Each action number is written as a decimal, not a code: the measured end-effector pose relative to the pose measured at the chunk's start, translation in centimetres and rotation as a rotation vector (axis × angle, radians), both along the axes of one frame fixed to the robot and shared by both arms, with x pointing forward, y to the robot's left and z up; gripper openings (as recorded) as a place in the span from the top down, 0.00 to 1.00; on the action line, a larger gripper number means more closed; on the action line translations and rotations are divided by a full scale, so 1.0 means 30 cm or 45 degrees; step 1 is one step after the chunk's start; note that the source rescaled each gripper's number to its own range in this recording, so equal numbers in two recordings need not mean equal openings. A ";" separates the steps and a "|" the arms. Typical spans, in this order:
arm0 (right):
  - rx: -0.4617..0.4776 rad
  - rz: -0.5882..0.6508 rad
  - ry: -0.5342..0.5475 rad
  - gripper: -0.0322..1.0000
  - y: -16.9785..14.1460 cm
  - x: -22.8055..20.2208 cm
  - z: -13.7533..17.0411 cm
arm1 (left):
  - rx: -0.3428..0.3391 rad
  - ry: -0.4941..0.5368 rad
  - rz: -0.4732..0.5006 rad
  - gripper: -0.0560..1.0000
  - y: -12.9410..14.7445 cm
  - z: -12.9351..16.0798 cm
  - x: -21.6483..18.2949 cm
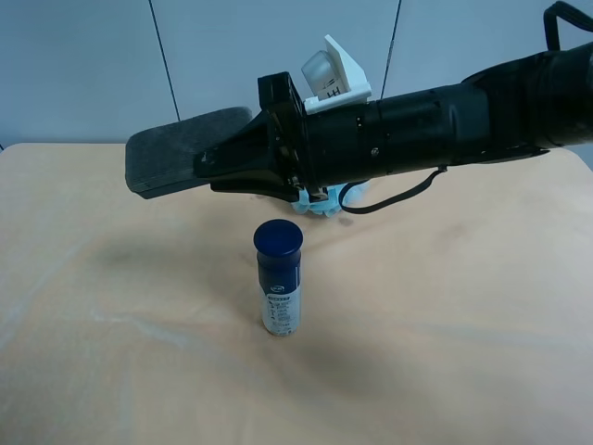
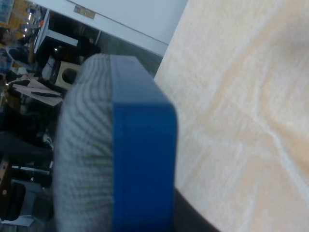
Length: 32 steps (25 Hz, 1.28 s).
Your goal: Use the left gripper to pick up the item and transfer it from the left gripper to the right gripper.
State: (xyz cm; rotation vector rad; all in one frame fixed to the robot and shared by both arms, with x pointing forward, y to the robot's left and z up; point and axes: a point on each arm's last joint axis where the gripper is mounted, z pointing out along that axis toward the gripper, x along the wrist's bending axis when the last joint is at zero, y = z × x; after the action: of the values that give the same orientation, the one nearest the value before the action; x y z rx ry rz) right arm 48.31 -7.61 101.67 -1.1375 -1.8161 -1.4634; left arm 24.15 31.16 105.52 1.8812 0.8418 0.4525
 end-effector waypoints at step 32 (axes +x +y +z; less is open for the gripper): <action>-0.169 -0.247 0.103 0.97 -0.271 0.144 -0.042 | -0.005 -0.007 1.032 0.00 -0.006 0.002 -0.030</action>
State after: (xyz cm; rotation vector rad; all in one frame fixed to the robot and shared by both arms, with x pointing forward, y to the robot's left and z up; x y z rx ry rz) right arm 52.64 -15.74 100.43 -1.4528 -1.8112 -1.3955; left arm 23.25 30.99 105.57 1.4648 1.5913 0.9372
